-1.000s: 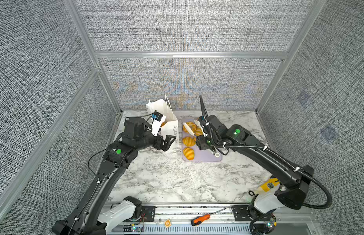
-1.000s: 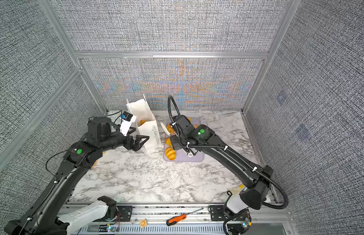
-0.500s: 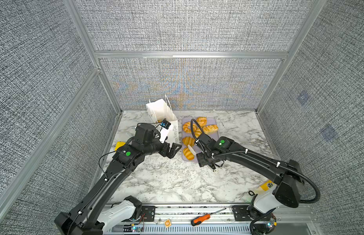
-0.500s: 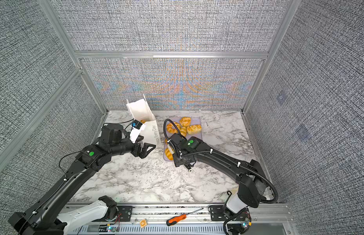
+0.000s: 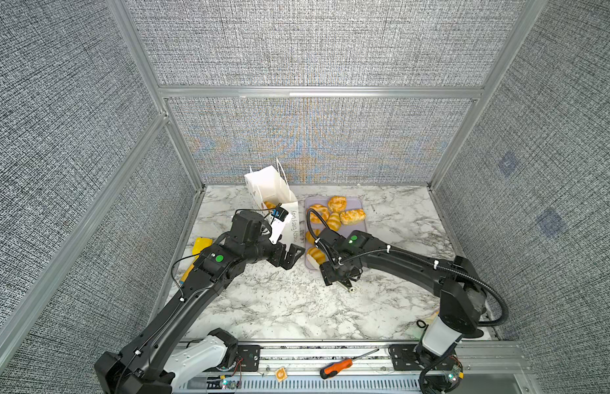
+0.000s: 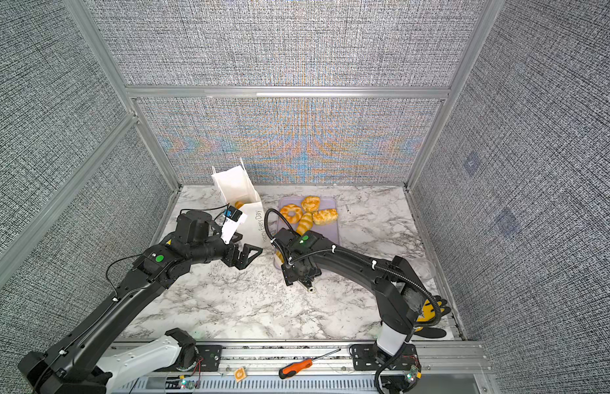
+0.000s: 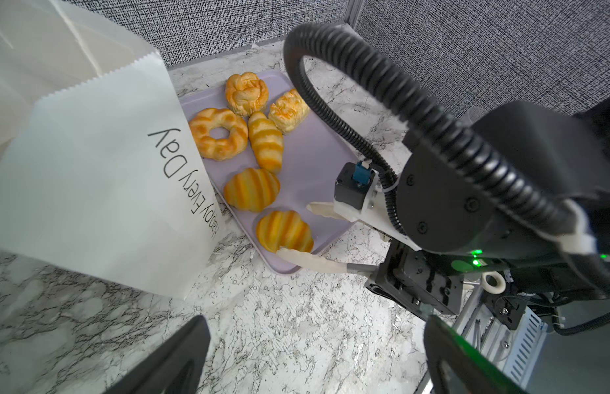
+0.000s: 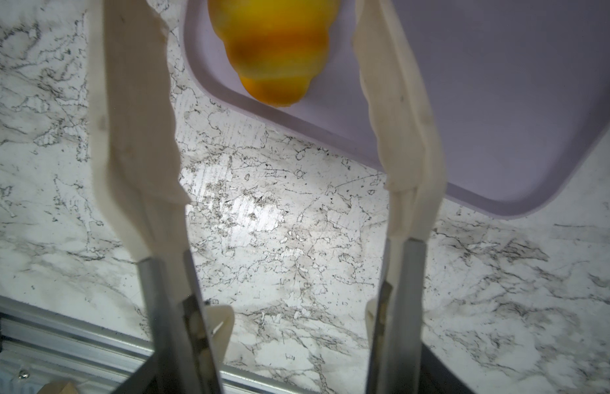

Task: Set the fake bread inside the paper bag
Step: 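Lower the tongs and close them on a striped croissant with right gripper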

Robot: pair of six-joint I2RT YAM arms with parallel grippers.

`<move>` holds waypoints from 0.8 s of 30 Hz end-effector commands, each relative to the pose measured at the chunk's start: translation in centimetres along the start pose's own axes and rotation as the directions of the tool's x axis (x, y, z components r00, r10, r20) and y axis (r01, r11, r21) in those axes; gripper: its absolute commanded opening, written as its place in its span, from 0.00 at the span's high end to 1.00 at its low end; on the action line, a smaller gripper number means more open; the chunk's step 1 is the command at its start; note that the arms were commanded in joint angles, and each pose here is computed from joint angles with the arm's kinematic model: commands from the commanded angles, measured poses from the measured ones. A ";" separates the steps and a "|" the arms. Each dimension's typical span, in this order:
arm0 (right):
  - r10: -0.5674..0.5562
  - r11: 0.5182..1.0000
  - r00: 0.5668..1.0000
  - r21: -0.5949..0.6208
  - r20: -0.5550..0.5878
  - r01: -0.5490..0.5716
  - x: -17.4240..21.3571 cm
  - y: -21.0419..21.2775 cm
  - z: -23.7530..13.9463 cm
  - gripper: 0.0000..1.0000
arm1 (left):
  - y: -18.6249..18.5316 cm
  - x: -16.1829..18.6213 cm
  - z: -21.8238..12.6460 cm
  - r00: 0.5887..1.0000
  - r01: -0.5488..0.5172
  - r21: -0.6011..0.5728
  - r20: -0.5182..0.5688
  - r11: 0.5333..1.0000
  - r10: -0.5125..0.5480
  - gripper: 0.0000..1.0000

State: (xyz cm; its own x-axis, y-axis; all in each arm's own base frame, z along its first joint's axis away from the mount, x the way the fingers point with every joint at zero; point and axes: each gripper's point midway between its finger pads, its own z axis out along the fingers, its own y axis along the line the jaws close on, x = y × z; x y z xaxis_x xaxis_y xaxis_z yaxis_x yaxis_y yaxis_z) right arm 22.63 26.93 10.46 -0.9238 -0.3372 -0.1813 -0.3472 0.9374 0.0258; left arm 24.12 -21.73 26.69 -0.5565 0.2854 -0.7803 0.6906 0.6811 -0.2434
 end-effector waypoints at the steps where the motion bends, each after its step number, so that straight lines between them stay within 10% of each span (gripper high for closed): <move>1: 0.005 1.000 0.999 0.015 -0.033 -0.004 0.4 -0.1 0.3 0.26 | 0.1 -0.6 0.0 1.000 -0.016 -0.007 0.018 1.000 0.016 0.01; 24: -0.027 0.996 0.993 0.085 -0.116 0.037 -1.2 -0.7 2.2 0.26 | 0.5 -0.2 -0.4 1.000 -0.024 -0.035 0.002 0.999 0.024 0.01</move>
State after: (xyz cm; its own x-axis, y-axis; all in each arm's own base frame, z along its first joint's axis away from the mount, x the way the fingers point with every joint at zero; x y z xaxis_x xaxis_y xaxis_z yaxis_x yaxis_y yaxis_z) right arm 24.13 27.18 8.40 -0.9304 -0.3582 -0.0773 -0.3554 0.9335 -0.0483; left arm 24.38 -21.33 26.69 -0.5458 0.2971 -0.7835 0.6851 0.6966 -0.2131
